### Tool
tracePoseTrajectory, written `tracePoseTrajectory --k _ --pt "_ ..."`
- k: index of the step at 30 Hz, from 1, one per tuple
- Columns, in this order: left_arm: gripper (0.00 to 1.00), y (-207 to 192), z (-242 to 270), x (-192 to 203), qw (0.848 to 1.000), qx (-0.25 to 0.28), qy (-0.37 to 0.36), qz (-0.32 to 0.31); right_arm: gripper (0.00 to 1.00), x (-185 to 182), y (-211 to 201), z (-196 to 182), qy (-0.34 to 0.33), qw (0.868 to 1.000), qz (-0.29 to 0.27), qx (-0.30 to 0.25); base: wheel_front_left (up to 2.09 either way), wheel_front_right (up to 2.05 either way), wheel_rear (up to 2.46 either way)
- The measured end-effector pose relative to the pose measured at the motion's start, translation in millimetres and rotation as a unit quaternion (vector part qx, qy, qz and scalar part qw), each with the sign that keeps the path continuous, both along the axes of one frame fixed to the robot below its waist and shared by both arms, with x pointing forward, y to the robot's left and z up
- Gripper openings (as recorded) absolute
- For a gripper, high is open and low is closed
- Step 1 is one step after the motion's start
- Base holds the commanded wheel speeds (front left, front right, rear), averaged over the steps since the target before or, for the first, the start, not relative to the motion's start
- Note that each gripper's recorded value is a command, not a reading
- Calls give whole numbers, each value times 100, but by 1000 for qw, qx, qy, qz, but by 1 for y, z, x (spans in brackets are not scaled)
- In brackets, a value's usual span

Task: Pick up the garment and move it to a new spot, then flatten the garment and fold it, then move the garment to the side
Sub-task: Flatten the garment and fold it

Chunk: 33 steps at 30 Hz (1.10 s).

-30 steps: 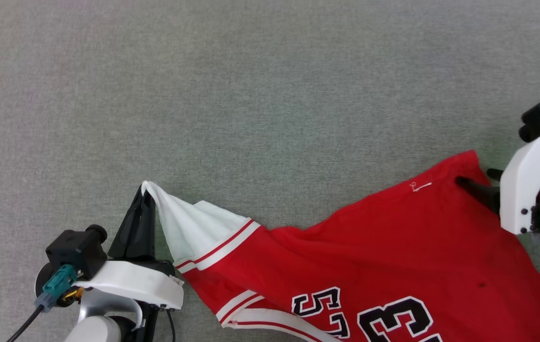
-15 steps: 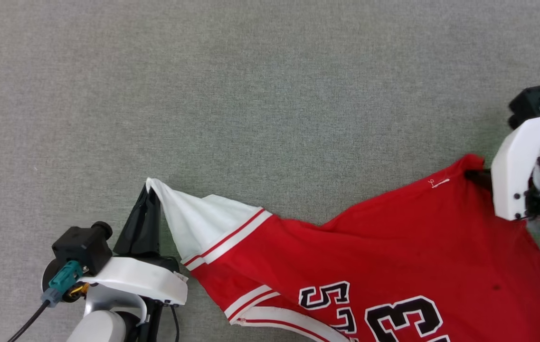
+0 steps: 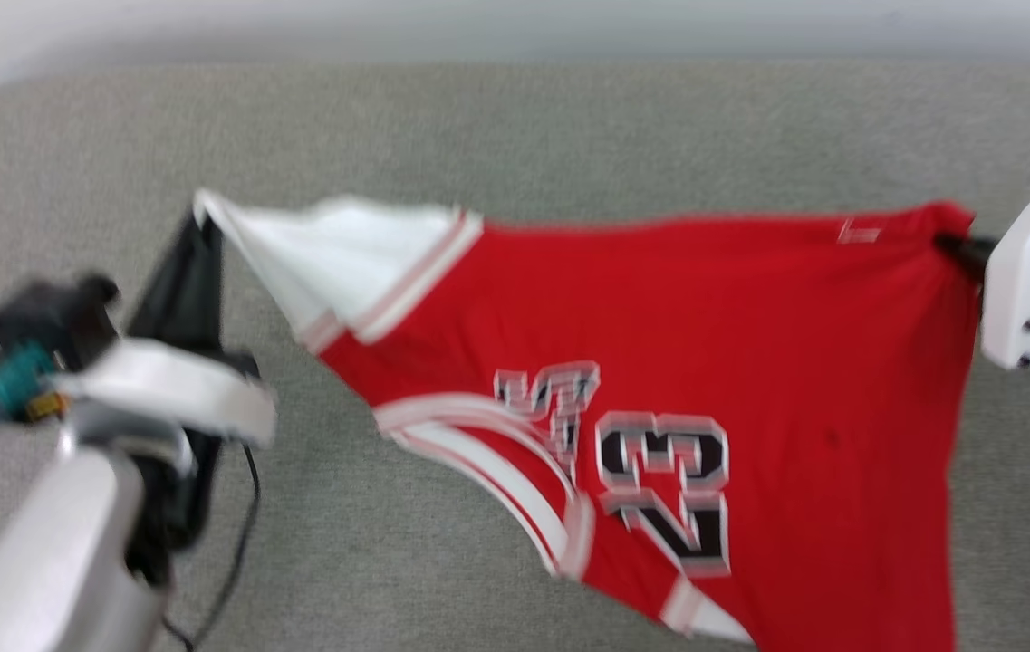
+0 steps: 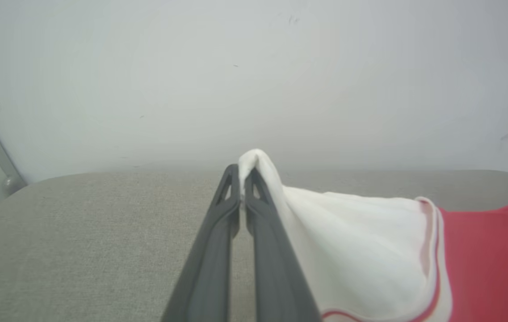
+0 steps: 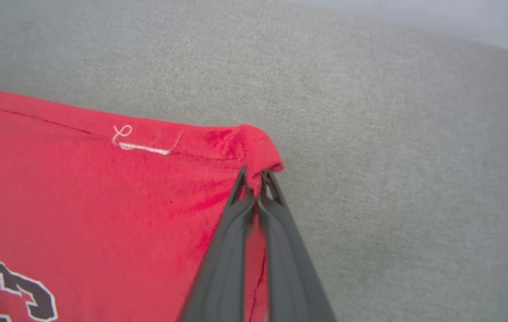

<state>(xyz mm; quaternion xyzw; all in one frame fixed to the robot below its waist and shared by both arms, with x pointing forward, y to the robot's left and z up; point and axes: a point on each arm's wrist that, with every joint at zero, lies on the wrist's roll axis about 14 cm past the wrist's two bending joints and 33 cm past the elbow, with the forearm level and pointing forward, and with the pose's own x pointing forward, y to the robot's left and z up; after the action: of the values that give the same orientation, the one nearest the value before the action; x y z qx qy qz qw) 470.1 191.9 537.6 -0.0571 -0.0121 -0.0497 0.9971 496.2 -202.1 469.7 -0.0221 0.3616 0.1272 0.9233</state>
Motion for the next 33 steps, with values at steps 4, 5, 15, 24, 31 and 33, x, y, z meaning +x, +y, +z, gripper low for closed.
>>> tracePoseTrajectory --k 4,5,15,24,31,33 --pt "0 -3 52 27 998 9 -53 -16 0 12 -18 45 -68 997 -32 0 0 0 0" --pt "0 -4 65 33 998 10 -65 -19 0 15 -22 56 -85 996 -38 0 0 0 0" --pt "0 -13 155 110 989 21 -146 -22 0 61 -48 156 -245 966 -78 -6 0 0 0" --pt "0 -4 229 170 967 31 -252 -3 0 117 -51 231 -393 916 -80 -8 0 0 0" --pt "0 -3 247 211 956 37 -293 0 0 159 -49 254 -457 886 -69 -24 0 0 0" --pt "0 -5 239 223 956 42 -292 -1 0 173 -47 243 -456 887 -64 -30 0 0 0"
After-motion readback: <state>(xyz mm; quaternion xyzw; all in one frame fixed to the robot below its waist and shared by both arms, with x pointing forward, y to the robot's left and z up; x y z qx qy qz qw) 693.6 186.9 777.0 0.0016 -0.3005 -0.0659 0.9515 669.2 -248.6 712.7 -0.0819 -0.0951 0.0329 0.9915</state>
